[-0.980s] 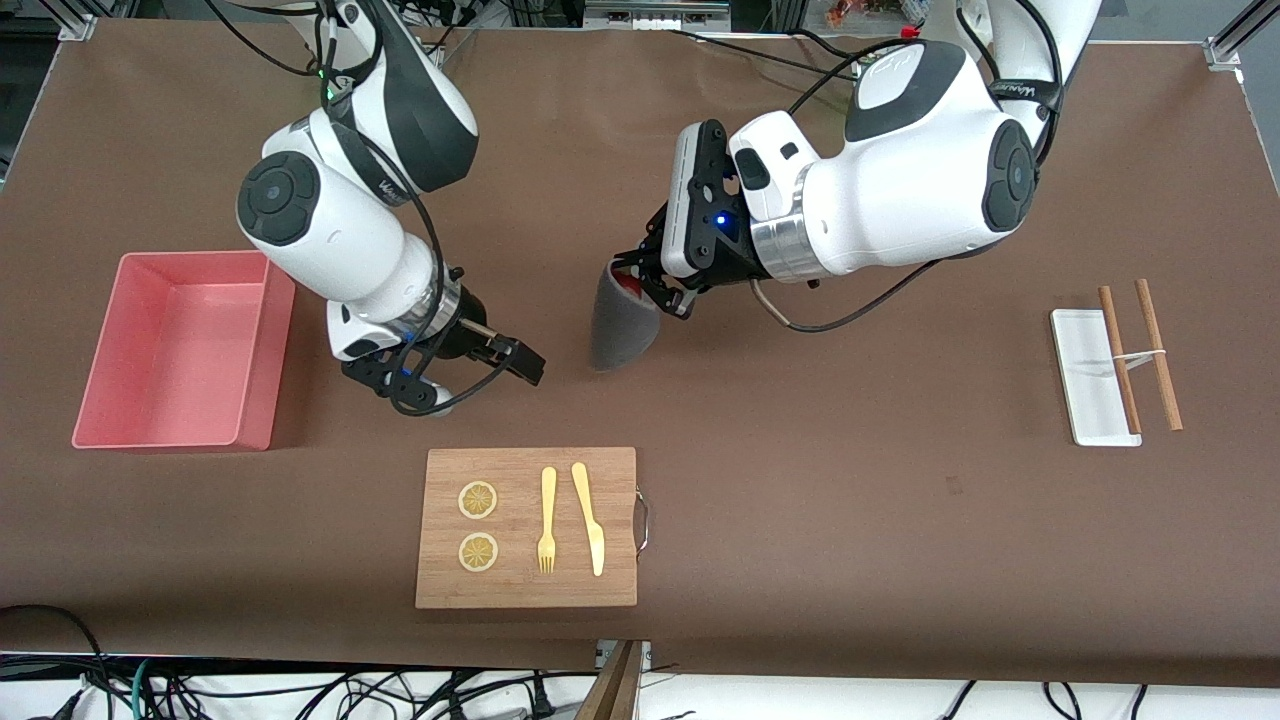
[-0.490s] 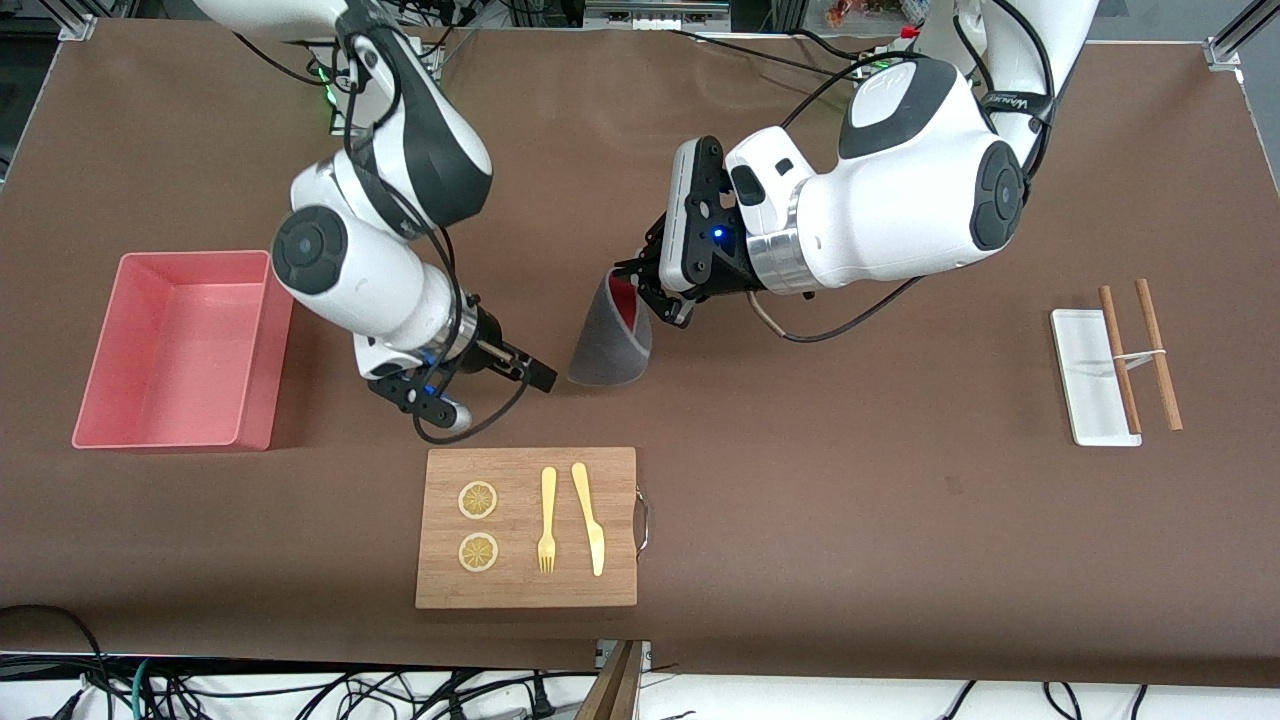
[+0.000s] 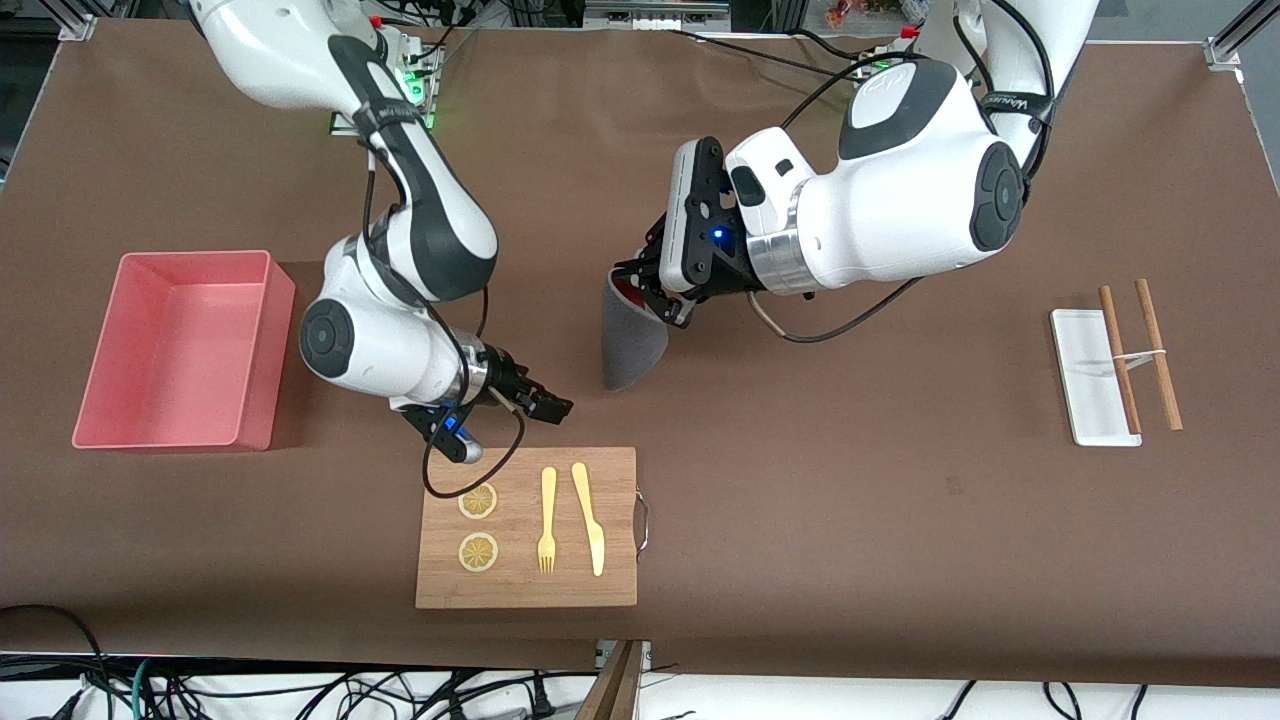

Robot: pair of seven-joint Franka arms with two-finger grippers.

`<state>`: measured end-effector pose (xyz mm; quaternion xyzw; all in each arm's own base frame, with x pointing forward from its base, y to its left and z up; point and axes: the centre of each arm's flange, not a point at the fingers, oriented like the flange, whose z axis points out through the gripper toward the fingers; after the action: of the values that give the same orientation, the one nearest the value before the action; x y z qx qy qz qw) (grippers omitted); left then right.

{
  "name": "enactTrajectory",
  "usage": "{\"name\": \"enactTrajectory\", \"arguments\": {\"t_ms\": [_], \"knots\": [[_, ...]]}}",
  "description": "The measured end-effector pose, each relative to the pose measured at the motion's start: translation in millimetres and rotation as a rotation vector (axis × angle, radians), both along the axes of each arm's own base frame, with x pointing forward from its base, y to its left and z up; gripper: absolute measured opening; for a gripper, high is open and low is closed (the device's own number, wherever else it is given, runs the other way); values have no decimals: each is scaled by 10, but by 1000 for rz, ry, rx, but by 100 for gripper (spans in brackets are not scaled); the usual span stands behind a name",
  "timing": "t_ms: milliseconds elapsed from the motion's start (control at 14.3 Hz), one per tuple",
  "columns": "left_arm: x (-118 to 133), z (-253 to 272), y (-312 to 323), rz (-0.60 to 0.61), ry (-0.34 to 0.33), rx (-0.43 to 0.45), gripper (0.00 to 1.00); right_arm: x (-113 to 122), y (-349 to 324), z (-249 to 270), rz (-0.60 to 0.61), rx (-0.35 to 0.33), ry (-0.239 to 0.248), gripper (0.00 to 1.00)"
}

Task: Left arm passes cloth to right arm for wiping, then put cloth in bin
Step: 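Grasp the hanging cloth with the right gripper below the left gripper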

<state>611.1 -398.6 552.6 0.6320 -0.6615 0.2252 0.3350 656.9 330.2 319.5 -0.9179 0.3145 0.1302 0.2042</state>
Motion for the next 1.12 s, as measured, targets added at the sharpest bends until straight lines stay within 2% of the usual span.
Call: {"name": "enactTrajectory", "arguments": {"t_ms": [490, 1120], "knots": [[-2, -14, -3, -1, 2, 1, 2, -17, 68, -266, -49, 72, 76, 100], [-1, -55, -7, -2, 8, 5, 2, -180, 254, -643, -72, 151, 224, 100]]}}
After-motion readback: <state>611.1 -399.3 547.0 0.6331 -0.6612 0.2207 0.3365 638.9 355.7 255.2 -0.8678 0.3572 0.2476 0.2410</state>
